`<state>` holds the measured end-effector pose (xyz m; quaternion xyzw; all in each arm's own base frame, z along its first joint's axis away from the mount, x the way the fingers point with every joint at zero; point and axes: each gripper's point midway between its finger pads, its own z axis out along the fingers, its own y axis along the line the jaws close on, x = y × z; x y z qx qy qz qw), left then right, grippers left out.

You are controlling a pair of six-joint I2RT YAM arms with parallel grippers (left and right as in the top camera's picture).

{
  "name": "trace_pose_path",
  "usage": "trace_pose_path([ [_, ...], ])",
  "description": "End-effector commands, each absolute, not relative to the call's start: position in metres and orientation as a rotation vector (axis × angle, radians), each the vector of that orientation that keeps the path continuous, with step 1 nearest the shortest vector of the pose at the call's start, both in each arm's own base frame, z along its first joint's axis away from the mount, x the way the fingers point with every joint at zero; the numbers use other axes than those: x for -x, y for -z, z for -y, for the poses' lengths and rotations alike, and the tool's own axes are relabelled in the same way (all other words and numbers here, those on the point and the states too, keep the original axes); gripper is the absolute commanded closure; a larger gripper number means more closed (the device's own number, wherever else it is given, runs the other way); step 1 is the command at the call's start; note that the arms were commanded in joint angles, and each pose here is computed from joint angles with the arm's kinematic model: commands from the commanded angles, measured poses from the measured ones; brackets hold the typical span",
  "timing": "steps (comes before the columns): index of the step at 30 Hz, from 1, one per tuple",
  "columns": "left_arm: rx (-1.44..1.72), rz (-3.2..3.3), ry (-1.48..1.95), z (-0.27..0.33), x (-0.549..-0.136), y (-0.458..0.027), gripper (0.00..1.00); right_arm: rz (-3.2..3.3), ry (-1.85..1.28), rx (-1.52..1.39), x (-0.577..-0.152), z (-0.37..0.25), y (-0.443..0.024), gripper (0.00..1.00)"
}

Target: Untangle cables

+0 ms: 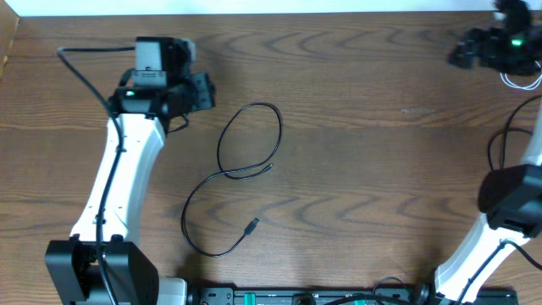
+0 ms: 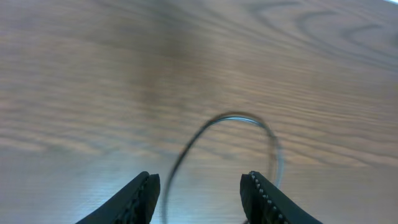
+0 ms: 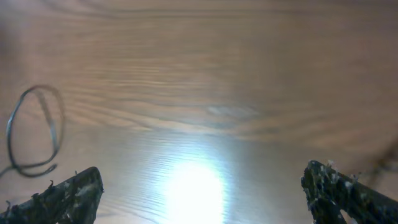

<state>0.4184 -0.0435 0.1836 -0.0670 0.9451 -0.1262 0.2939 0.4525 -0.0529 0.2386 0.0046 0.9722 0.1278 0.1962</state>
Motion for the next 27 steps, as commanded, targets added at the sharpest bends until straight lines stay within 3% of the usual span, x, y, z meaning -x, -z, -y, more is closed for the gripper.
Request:
trace_pose_path([
  [1, 0.238, -2.483, 0.276, 0.014, -0.413, -0.202, 0.53, -2.678, -0.402, 0.224, -0.456, -0.014, -0.250, 0.01],
  [9, 0.354, -2.544, 0.231, -0.017, -0.396, -0.192, 0.53, -2.680, -0.505, 0.561, -0.450, -0.134, -0.208, 0.05],
  [16, 0.406, -2.575, 0.152, -0.032, -0.387, -0.186, 0.53, -2.739, -0.586, 0.632, -0.415, -0.238, -0.163, 0.09],
  [23, 0.539, -2.578, 0.027, -0.054, -0.379, -0.181, 0.52, -2.730, -0.510, 0.757, -0.381, -0.300, -0.124, 0.11],
  [27, 0.574, -2.576, 0.018, -0.062, -0.377, -0.180, 0.53, -2.705, -0.455, 0.822, -0.370, -0.317, -0.108, 0.22],
])
